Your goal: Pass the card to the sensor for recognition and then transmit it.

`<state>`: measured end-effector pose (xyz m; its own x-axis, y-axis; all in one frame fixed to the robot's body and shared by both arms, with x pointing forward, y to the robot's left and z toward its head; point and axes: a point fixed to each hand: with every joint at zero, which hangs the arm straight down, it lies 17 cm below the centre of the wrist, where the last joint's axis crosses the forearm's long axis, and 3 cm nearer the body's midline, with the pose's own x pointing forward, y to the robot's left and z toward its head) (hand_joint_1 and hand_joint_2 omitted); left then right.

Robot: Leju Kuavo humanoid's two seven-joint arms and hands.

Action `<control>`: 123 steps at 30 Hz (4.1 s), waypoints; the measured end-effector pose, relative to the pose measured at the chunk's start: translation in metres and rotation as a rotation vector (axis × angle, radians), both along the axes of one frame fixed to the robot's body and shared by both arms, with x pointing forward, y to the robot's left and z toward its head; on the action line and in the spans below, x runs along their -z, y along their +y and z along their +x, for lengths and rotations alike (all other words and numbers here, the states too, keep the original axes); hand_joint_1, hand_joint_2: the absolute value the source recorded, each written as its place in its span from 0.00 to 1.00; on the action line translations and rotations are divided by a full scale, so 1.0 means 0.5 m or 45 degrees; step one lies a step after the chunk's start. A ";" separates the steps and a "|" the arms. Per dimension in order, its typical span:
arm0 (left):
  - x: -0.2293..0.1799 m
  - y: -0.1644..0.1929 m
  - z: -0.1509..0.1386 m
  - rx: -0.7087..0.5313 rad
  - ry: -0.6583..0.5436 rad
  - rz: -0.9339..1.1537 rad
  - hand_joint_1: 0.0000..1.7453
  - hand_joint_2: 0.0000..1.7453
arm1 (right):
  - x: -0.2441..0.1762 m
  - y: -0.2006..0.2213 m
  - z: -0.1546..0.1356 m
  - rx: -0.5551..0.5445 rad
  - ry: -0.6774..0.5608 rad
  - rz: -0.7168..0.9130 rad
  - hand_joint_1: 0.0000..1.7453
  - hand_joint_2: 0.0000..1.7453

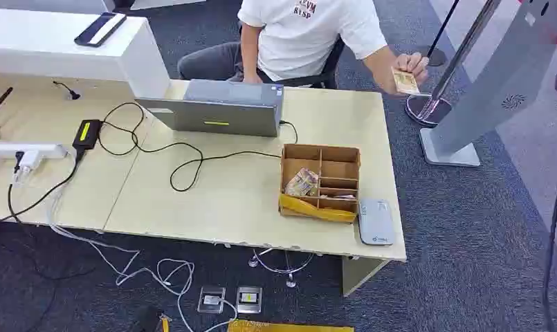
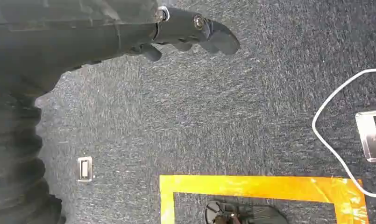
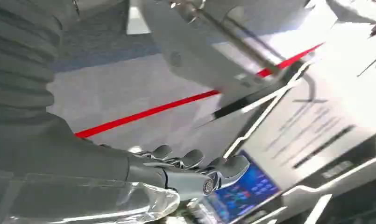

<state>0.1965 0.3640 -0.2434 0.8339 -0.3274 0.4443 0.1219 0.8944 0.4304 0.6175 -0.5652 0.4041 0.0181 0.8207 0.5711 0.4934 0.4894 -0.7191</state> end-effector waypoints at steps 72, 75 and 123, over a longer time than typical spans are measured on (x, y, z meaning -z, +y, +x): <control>-0.001 -0.016 0.016 0.113 0.024 0.005 0.00 1.00 | 0.059 0.526 0.054 -0.558 0.059 -0.571 1.00 1.00; -0.001 -0.016 0.017 0.113 0.023 0.005 0.00 1.00 | 0.070 0.531 0.052 -0.564 0.068 -0.575 1.00 1.00; 0.011 -0.020 -0.021 0.045 0.049 -0.016 0.00 1.00 | 0.544 0.327 -0.100 -0.396 0.584 -0.371 1.00 1.00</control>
